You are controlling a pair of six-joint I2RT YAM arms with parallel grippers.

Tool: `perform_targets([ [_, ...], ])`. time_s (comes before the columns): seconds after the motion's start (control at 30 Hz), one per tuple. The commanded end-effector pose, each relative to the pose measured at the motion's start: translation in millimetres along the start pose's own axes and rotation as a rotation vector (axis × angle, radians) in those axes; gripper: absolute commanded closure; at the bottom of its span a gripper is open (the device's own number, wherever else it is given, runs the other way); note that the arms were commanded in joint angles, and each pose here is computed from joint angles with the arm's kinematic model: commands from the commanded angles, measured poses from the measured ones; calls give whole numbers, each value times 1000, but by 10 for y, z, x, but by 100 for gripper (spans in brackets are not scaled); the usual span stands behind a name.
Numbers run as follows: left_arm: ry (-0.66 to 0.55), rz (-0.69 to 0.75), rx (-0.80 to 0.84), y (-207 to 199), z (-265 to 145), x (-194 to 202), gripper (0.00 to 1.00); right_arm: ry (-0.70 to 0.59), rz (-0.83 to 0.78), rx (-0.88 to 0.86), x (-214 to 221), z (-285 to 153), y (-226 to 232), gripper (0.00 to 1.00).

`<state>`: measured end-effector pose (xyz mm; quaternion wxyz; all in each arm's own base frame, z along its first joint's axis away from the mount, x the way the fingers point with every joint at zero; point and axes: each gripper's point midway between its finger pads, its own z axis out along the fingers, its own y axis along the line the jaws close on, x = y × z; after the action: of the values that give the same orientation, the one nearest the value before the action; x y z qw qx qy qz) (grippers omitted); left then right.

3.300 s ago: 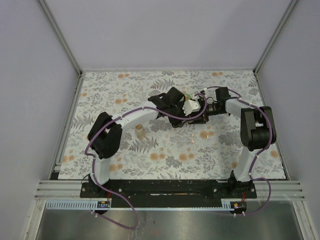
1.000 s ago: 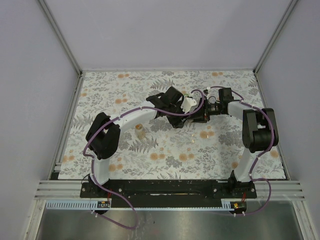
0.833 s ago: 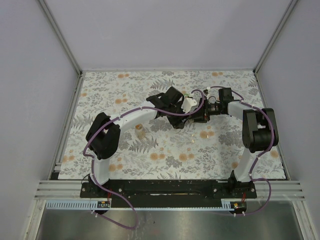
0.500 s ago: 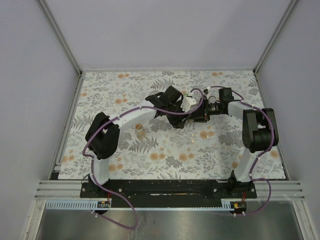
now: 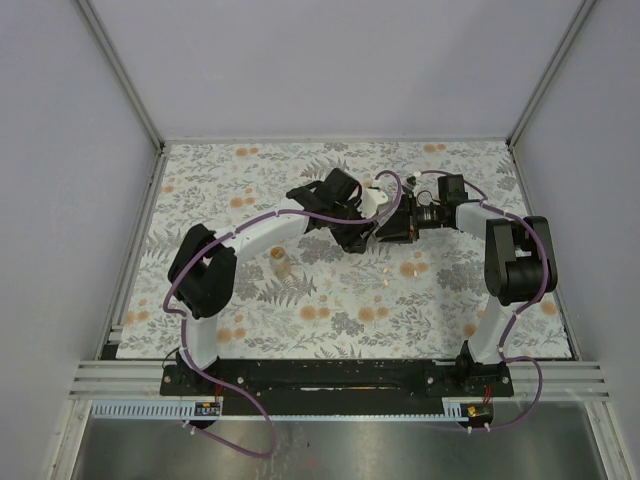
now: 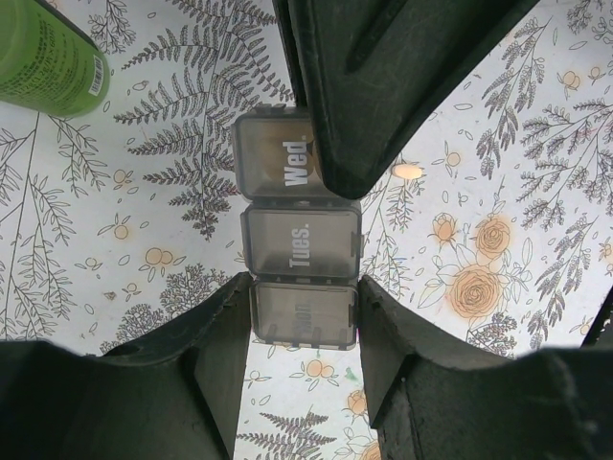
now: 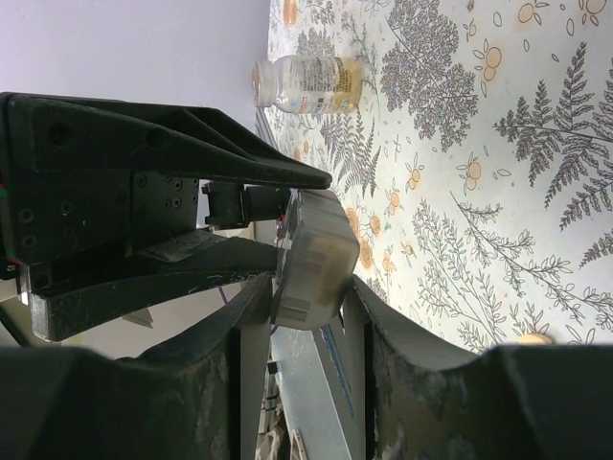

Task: Sort the pills into containers
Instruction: Place the pill container at the center of the board.

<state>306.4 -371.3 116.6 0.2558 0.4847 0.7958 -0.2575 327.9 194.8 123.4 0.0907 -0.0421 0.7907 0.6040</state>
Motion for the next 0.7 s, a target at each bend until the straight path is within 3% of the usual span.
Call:
perform_targets([
  [0.0, -103, 17, 11, -61, -213, -323, 100, -11, -60, -43, -59, -45, 167, 59],
  [0.33, -101, -11, 38, -100, -189, -324, 100, -39, -86, -21, -78, -43, 158, 100],
  [0.57, -103, -25, 51, -129, -192, -352, 100, -58, -120, 6, -106, -69, 188, 98],
  [0.67, -99, -12, 35, -104, -201, -333, 100, -57, -119, 23, -103, -74, 171, 73],
])
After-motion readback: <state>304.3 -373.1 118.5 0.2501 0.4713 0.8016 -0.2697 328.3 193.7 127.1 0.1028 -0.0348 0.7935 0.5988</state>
